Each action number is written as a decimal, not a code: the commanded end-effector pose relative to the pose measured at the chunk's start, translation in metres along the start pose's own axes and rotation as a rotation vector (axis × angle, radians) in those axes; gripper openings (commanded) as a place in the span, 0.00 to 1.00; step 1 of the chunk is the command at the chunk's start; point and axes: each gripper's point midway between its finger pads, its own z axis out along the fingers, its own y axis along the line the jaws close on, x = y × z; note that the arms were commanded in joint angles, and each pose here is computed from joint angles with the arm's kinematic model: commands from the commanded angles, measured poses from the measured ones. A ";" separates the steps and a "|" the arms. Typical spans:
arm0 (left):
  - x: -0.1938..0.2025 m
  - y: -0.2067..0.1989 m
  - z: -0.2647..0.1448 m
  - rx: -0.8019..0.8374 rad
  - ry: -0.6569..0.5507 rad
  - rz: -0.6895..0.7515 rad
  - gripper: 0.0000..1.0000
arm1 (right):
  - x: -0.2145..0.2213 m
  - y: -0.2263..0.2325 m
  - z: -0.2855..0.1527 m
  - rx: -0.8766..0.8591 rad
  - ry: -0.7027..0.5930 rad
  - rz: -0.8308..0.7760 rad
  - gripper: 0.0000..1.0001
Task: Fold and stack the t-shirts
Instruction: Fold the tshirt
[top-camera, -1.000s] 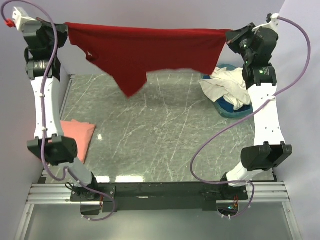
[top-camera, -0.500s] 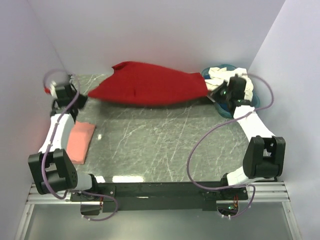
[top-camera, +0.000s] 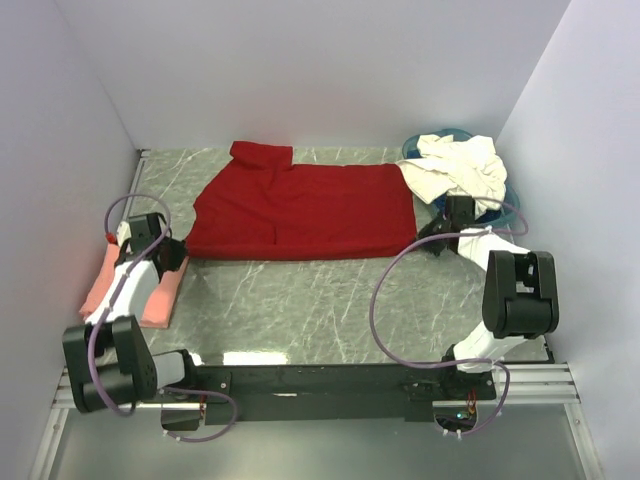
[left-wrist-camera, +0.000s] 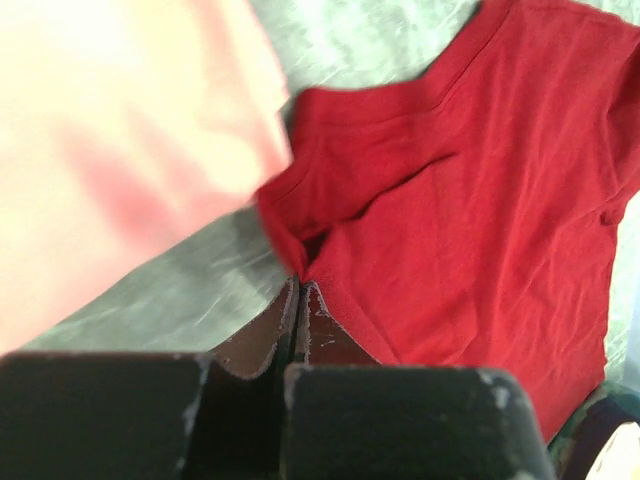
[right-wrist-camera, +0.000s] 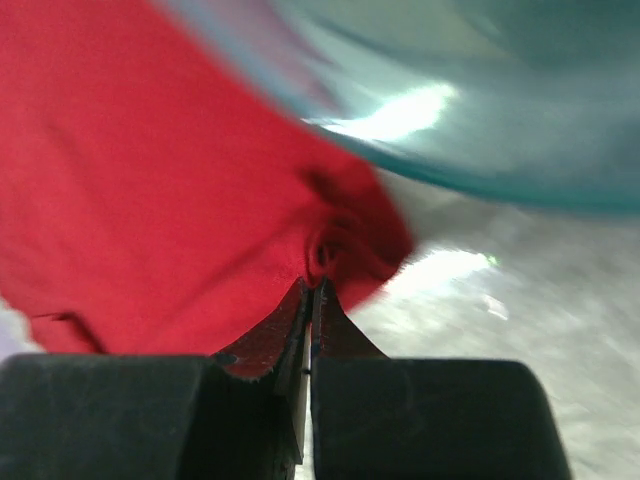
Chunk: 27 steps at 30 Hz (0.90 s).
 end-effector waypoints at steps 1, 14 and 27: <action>-0.008 0.013 -0.016 -0.020 -0.064 -0.008 0.01 | 0.006 -0.020 -0.008 0.040 -0.024 0.017 0.00; 0.012 0.065 -0.043 -0.089 -0.083 0.002 0.01 | 0.045 -0.101 -0.059 0.211 -0.044 0.073 0.00; 0.023 0.088 -0.049 -0.126 -0.087 -0.052 0.13 | 0.056 -0.128 -0.095 0.246 -0.071 0.139 0.43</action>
